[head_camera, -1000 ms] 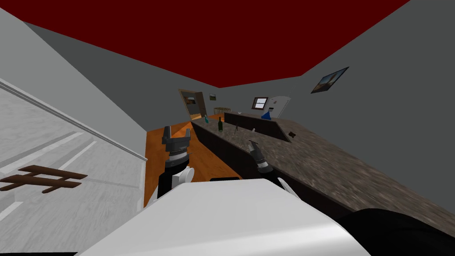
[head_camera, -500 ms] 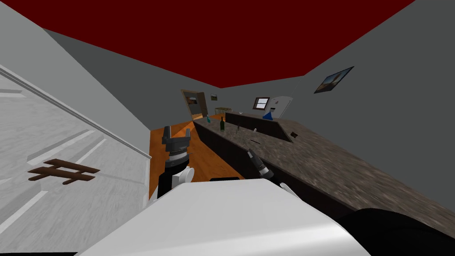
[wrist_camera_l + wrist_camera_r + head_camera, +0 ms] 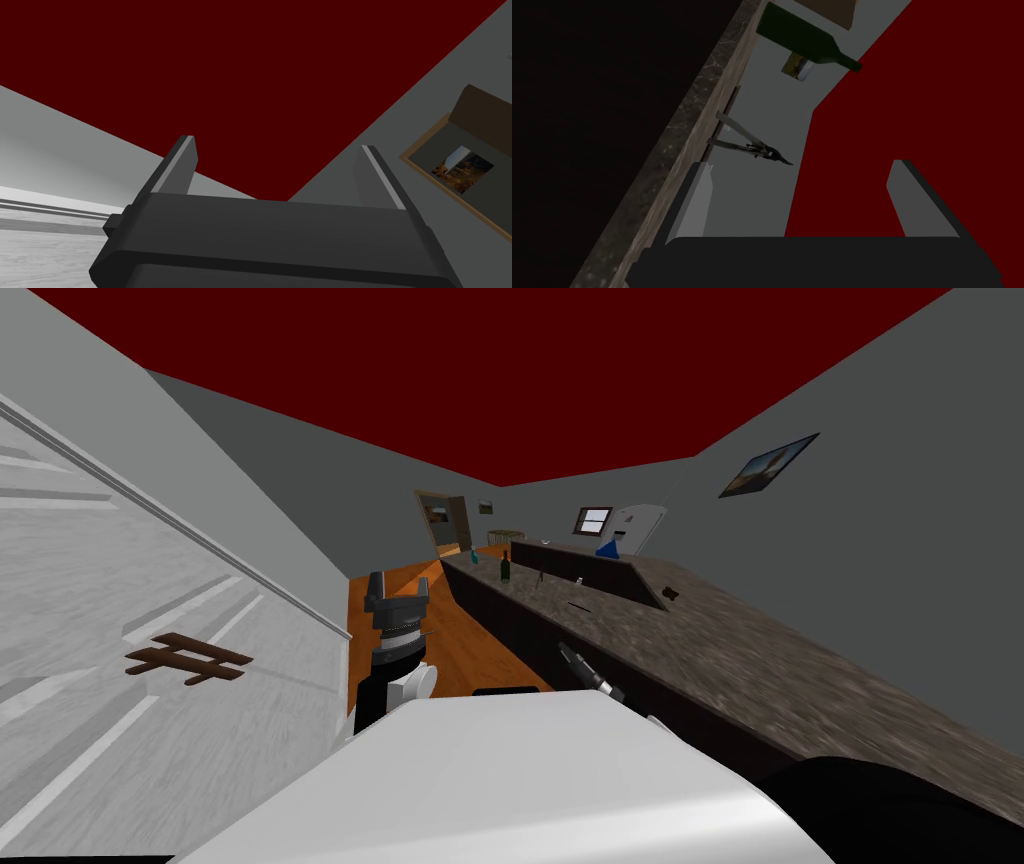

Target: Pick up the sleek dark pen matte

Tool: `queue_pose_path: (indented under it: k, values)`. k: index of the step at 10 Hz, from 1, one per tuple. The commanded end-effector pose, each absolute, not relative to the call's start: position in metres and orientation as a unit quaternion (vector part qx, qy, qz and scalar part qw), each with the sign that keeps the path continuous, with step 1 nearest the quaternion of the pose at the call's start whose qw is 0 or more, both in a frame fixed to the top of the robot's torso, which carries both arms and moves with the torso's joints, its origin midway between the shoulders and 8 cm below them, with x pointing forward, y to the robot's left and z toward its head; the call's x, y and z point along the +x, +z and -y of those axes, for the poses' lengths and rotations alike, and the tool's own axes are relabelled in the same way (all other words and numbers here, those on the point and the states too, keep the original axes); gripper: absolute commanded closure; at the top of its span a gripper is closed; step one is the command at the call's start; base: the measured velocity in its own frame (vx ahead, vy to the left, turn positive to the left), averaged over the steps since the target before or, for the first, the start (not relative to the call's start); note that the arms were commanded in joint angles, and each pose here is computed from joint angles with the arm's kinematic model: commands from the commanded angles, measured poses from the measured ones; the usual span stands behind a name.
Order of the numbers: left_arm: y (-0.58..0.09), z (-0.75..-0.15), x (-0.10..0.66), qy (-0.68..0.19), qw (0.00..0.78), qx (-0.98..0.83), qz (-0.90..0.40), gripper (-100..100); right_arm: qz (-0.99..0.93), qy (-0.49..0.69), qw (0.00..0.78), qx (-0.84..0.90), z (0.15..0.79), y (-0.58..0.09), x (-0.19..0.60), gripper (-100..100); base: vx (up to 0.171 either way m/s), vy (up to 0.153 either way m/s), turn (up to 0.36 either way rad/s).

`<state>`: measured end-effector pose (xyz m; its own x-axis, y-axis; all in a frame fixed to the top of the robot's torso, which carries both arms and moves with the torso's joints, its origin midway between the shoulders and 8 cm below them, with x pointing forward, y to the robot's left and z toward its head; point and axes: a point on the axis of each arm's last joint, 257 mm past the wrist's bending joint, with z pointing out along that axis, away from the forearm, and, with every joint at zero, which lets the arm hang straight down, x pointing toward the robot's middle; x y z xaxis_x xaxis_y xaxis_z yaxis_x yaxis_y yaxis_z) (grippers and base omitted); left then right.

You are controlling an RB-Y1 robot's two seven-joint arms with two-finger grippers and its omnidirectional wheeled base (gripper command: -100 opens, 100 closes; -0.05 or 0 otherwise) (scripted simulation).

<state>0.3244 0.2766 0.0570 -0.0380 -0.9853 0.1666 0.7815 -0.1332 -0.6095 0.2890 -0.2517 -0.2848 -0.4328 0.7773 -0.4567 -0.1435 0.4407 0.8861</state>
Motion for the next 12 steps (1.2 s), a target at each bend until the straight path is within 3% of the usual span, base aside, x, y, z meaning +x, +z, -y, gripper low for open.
queue_pose_path:
  k: [1, 12]
  values:
    - [0.057, -0.277, 0.324, -0.698, 0.633, -0.283, -0.18, 0, -0.727, 0.456, 0.464, 0.218, 0.264, -0.309, 0.274, -100, -0.014, 0.054, 0.038]
    - [0.057, -0.277, 0.324, -0.698, 0.633, -0.283, -0.18, 0, -0.894, 0.306, 0.302, 0.122, 0.364, -0.432, 0.127, -100, 0.008, 0.055, 0.061]
